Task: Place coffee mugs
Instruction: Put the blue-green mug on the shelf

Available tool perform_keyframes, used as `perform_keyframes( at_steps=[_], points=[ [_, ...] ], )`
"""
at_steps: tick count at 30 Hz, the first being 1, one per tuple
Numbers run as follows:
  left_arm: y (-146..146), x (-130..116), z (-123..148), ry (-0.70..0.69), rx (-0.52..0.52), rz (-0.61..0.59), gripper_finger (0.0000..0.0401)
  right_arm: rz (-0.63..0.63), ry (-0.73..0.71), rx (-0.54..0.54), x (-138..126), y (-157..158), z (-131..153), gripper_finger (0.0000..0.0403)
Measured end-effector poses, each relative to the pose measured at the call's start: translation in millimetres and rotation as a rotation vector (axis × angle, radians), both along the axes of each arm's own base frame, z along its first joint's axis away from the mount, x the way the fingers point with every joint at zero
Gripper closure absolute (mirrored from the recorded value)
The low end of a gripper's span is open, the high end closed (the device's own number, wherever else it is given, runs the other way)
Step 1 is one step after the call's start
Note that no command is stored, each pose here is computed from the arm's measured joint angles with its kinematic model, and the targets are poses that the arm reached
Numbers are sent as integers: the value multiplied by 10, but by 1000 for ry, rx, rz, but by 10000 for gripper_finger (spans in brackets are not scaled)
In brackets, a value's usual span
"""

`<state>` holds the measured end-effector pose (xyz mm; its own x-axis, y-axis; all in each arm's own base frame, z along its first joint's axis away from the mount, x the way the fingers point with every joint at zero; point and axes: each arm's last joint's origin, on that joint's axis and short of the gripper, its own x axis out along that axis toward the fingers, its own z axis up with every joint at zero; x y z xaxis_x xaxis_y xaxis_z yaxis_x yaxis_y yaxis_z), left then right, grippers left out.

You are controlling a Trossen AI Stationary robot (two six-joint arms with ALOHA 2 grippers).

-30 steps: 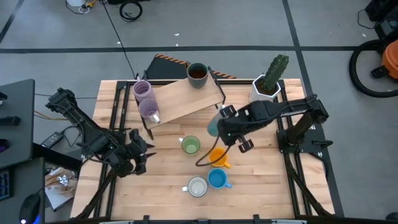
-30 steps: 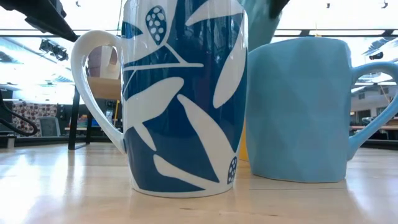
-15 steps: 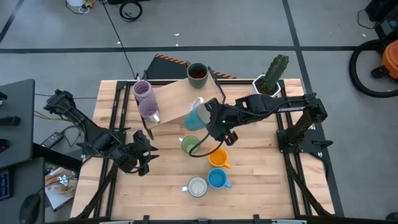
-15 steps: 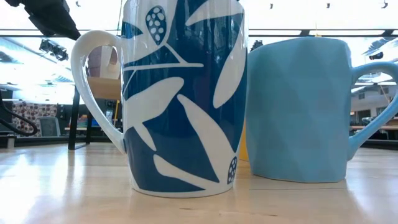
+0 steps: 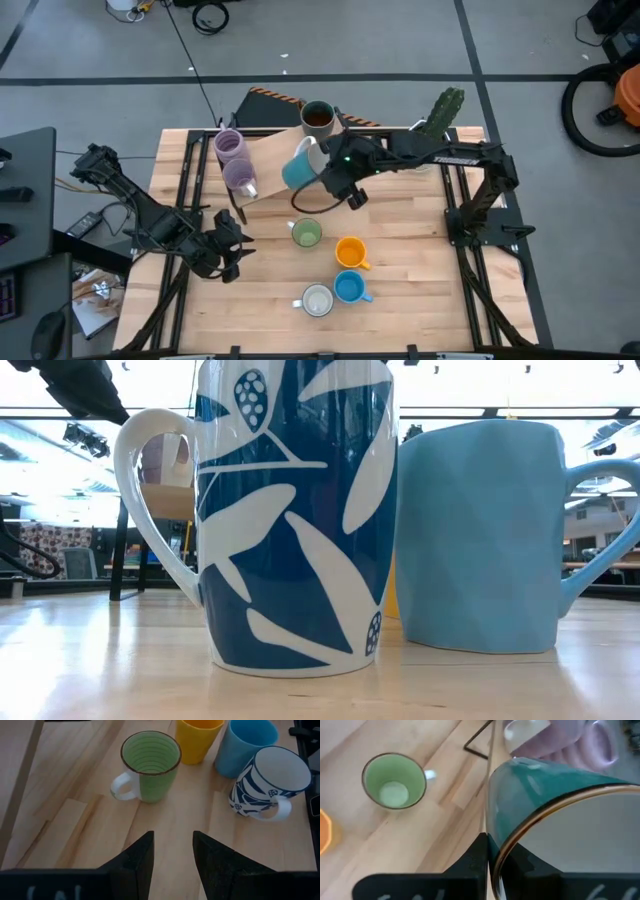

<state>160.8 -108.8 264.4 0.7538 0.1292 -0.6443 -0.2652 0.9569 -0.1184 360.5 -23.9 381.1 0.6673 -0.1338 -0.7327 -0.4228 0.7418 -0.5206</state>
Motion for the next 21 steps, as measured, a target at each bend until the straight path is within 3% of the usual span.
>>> perform_keyframes(
  at_steps=[6, 13, 21],
  points=[
    [2, -2, -1, 1, 3, 1, 260, -17, 91, -103, 195, -108, -267, 370],
    [3, -1, 0, -1, 6, 4, 260, 68, 96, -186, 304, -130, -347, 367],
    [7, -1, 2, -7, 14, 12, 260, 64, 107, -231, 359, -301, -414, 366]
  ],
)
